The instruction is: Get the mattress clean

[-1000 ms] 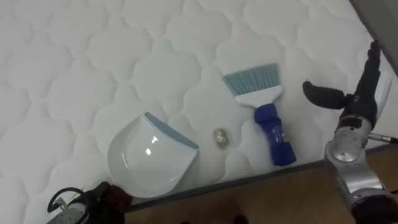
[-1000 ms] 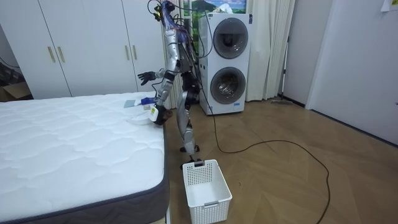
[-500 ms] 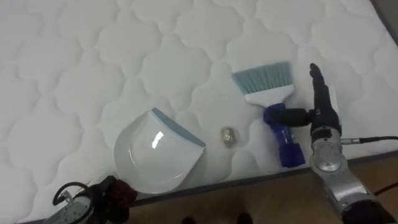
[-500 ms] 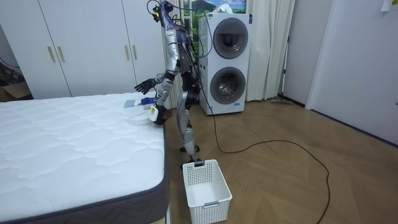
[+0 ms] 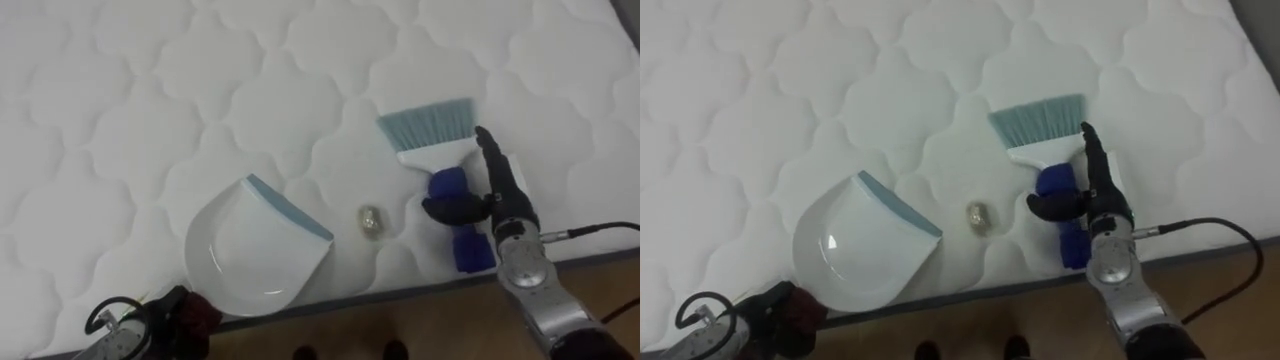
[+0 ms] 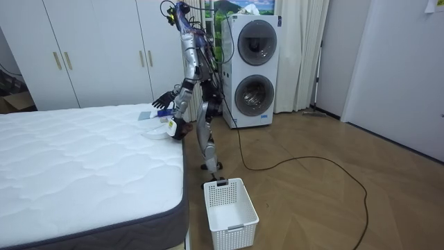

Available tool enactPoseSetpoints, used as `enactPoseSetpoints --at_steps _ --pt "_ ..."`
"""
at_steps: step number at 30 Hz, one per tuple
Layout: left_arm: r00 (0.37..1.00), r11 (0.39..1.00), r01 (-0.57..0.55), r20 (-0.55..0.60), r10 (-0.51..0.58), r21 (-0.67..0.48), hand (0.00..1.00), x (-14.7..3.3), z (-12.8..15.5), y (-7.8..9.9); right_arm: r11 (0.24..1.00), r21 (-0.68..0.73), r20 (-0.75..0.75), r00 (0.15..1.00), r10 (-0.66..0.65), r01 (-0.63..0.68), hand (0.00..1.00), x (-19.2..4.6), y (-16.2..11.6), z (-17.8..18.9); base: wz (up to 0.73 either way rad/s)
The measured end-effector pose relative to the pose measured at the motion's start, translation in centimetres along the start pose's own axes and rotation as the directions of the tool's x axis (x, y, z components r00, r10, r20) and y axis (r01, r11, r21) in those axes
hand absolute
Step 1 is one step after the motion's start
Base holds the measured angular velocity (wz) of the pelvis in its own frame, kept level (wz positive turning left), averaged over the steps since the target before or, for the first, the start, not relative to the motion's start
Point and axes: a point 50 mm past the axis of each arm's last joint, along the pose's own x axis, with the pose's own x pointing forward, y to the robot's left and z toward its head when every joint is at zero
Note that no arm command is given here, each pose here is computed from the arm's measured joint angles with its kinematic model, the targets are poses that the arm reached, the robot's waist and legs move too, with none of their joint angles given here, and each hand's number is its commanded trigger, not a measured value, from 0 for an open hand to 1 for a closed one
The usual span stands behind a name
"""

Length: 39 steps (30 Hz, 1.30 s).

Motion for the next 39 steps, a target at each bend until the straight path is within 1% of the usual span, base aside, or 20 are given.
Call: enactPoseSetpoints --at_steps 11,19,20,21,22,23,24,26,33,39 --pt "1.0 1.0 0.003 0.009 -0.003 0.001 1.0 0.0 0.2 -0.1 0.991 -0.054 -0.071 0.99 0.12 -0.124 0.0 -1.1 1.6 -1.7 0.04" --pt "1.0 1.0 0.012 0.007 -0.012 0.008 1.0 0.0 0.2 -0.3 0.984 -0.104 -0.132 0.983 0.127 -0.141 0.0 -1.4 1.3 -3.3 0.03" --pt "1.0 1.0 0.014 0.007 -0.014 0.012 1.0 0.1 0.2 -0.3 0.984 -0.109 -0.143 0.982 0.127 -0.143 0.05 -1.5 1.1 -3.6 0.07" --pt "1.0 1.0 0.013 0.009 -0.013 0.014 1.0 0.1 0.4 -0.3 0.983 -0.111 -0.149 0.98 0.128 -0.145 0.21 -1.5 1.1 -3.8 0.06" --pt "1.0 1.0 0.014 0.009 -0.014 0.015 1.0 0.1 0.4 -0.3 0.983 -0.111 -0.152 0.98 0.129 -0.146 0.46 -1.5 1.1 -3.8 0.0" --pt "1.0 1.0 0.02 0.004 -0.02 0.016 1.0 0.1 0.2 -0.5 0.982 -0.113 -0.157 0.979 0.133 -0.151 0.58 -1.5 1.1 -3.9 0.0" --pt "1.0 1.0 0.024 -0.001 -0.024 0.015 1.0 0.0 0.1 -0.5 0.981 -0.115 -0.169 0.976 0.135 -0.155 0.74 -1.6 1.1 -4.2 0.0" --pt "1.0 1.0 0.024 0.001 -0.024 0.02 1.0 0.1 0.2 -0.5 0.981 -0.121 -0.182 0.975 0.128 -0.151 1.0 -1.6 0.9 -4.5 0.02" --pt "1.0 0.999 0.029 0.006 -0.029 0.028 1.0 0.1 0.3 -0.6 0.981 -0.148 -0.244 0.966 0.086 -0.124 1.0 -2.0 -0.6 -6.0 0.04" --pt "0.999 0.999 0.037 0.01 -0.037 0.035 1.0 0.1 0.4 -0.3 0.981 -0.151 -0.26 0.962 0.082 -0.124 1.0 -2.1 -0.8 -6.4 0.0"
